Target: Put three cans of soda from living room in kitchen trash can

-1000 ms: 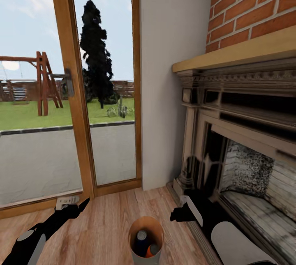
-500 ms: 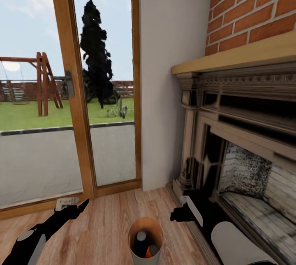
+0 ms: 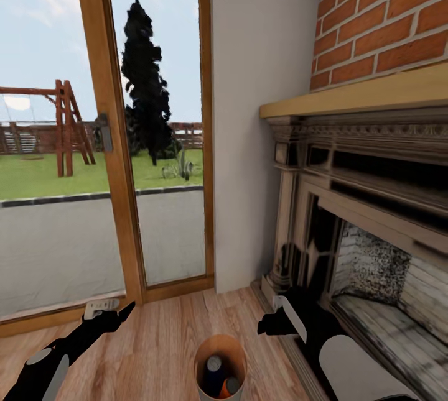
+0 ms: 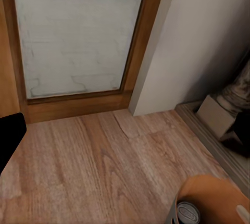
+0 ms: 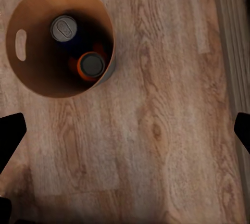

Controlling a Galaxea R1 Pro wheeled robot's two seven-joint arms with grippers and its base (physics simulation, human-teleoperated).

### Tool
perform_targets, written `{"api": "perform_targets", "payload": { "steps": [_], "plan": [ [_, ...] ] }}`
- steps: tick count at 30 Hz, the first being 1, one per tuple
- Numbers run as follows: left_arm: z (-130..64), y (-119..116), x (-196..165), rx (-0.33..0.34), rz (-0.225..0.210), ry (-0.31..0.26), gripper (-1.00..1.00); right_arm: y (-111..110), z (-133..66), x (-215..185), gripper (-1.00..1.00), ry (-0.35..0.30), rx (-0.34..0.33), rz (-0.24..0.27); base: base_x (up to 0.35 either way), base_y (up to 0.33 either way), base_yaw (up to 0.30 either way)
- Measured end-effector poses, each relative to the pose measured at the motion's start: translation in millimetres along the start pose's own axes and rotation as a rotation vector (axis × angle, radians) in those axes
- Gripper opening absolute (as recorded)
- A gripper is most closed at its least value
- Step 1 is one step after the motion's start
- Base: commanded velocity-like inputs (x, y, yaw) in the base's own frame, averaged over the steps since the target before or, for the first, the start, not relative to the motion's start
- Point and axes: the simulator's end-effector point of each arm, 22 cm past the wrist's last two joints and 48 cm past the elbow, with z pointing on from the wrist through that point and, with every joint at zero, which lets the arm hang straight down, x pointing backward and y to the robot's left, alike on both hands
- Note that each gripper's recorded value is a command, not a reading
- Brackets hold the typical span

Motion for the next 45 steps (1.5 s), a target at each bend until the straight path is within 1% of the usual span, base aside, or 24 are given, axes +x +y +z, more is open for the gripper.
{"api": "perform_targets", "payload": {
  "steps": [4,6,7,10,11,12,15,16,20,22,24,28,29,31,33,37,40,45],
  "plan": [
    [-0.6,-1.7,-8.2,0.0,0.001,0.0,1.0,0.2,-8.1,-7.2,1.0,-0.009,0.001,-0.002,0.0,0.0,0.0],
    [-0.9,-2.6,-12.4,0.0,0.001,0.0,1.0,0.7,-13.0,-14.2,1.0,-0.027,0.001,-0.003,0.0,0.0,0.0],
    [-1.1,-3.0,-14.4,0.0,0.002,0.0,1.0,1.9,-18.2,-26.2,1.0,-0.069,-0.001,-0.007,0.0,0.0,0.0],
    [-1.5,-4.4,-20.2,0.001,0.003,0.001,1.0,4.4,-31.0,-47.8,1.0,-0.137,-0.004,-0.014,0.0,0.0,0.0],
    [-1.7,-4.9,-22.2,0.001,0.003,0.001,1.0,6.0,-37.7,-58.4,1.0,-0.171,-0.006,-0.02,0.0,0.0,0.0],
    [-1.8,-5.4,-24.1,0.002,0.003,0.001,1.0,7.9,-43.0,-66.0,1.0,-0.195,-0.003,-0.031,0.0,0.0,0.0],
    [-2.4,-6.7,-29.8,0.002,0.004,0.002,1.0,12.5,-50.9,-74.3,1.0,-0.215,0.006,-0.063,0.0,0.0,0.0],
    [-2.7,-7.3,-31.1,0.003,0.005,0.003,1.0,15.8,-53.8,-78.0,1.0,-0.226,0.015,-0.09,0.0,0.0,0.0],
    [-3.7,-8.4,-32.2,0.003,-0.001,0.016,1.0,18.2,-59.4,-83.7,1.0,-0.25,0.021,-0.109,0.0,0.0,0.0],
    [-4.3,-7.7,-23.3,0.001,-0.013,0.038,1.0,16.0,-55.1,-78.3,1.0,-0.274,0.023,-0.113,0.0,0.0,0.0],
    [-5.6,-6.5,-13.1,-0.002,-0.025,0.062,1.0,1.7,-45.3,-62.6,1.0,-0.295,0.038,-0.111,0.0,0.0,0.0],
    [-8.5,-4.5,-1.2,-0.01,-0.033,0.079,1.0,-24.7,-33.9,-35.2,1.0,-0.328,0.066,-0.111,0.0,0.0,0.0],
    [-13.0,-0.2,16.9,-0.018,-0.031,0.083,1.0,-34.7,-28.1,-20.8,1.0,-0.338,0.077,-0.112,0.0,0.0,0.0],
    [-17.4,2.1,26.9,-0.025,-0.028,0.08,1.0,-43.6,-26.7,-10.4,1.0,-0.338,0.09,-0.117,0.0,0.0,0.0],
    [-28.9,7.2,54.4,-0.043,-0.021,0.085,1.0,-62.2,-22.4,11.1,1.0,-0.348,0.119,-0.136,0.0,0.0,0.0],
    [-48.4,9.8,84.7,-0.064,-0.015,0.099,1.0,-70.0,-23.3,26.9,1.0,-0.369,0.128,-0.15,0.0,0.0,0.0],
    [-64.2,9.8,103.6,-0.076,-0.007,0.105,1.0,-72.8,-22.9,42.4,1.0,-0.371,0.13,-0.156,0.0,0.0,0.0],
    [-98.2,7.2,136.4,-0.095,0.009,0.121,1.0,-74.1,-23.2,67.4,1.0,-0.365,0.129,-0.161,0.0,0.0,0.0]
  ]
}}
